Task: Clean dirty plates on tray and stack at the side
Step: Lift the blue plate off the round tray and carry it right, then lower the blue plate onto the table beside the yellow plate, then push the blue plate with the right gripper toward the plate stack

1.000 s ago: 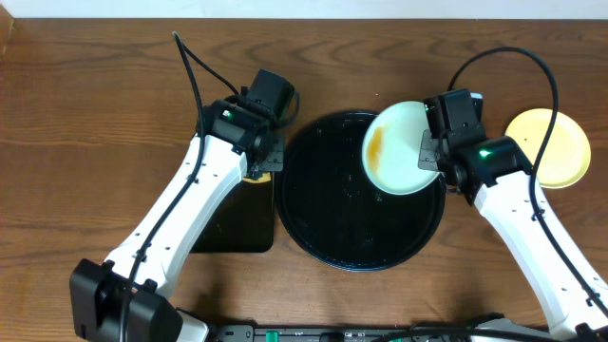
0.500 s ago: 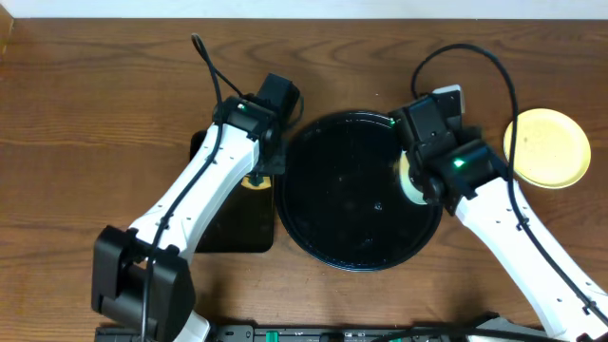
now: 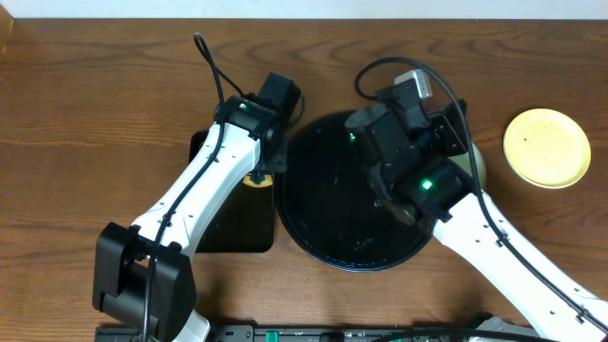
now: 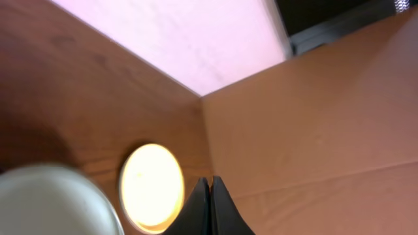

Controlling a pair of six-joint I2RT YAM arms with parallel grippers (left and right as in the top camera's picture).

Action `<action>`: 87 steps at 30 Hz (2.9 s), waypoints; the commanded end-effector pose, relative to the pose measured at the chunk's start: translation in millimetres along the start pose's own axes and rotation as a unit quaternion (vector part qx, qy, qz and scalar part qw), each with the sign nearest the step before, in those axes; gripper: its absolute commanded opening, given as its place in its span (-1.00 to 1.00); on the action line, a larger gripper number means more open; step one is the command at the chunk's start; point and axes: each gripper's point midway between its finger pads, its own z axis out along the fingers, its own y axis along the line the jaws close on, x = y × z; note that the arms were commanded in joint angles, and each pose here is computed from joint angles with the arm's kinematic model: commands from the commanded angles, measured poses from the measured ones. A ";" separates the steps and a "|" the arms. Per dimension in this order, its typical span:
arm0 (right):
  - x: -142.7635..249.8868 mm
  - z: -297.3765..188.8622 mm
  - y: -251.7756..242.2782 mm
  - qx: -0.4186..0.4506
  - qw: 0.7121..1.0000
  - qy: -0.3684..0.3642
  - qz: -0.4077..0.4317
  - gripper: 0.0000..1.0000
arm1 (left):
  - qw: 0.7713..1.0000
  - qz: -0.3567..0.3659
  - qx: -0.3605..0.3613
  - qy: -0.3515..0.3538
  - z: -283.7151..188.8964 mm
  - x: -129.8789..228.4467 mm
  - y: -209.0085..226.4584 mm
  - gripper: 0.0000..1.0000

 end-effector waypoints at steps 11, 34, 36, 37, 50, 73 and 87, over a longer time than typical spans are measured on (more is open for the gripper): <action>15.7 -9.5 37.0 -0.129 0.984 0.028 0.119 -0.98 | 1.000 0.006 -0.004 0.004 2.6 1.2 3.3 -0.85; 245.8 41.4 56.3 -0.108 0.700 0.537 0.457 0.28 | 1.000 0.007 -0.004 0.008 2.6 3.0 3.4 -0.84; 265.2 36.8 71.7 -0.109 0.684 0.559 0.455 0.29 | 1.000 0.007 -0.004 0.008 2.6 3.2 3.5 -0.84; 273.1 34.7 78.8 -0.110 0.679 0.566 0.455 0.29 | 1.000 0.007 -0.004 0.008 2.6 3.2 3.4 -0.84; 328.5 19.6 127.9 -0.124 0.616 0.611 0.481 0.33 | 1.000 0.007 -0.004 0.008 2.6 3.2 3.5 -0.84; 350.3 26.6 146.0 -0.160 0.570 0.606 0.531 -0.97 | 1.000 0.014 0.019 0.016 2.4 6.0 -4.5 -0.84; 341.1 35.4 147.8 -0.194 0.591 0.580 0.526 -0.98 | 1.000 0.016 0.019 0.016 2.4 5.8 -4.6 -0.84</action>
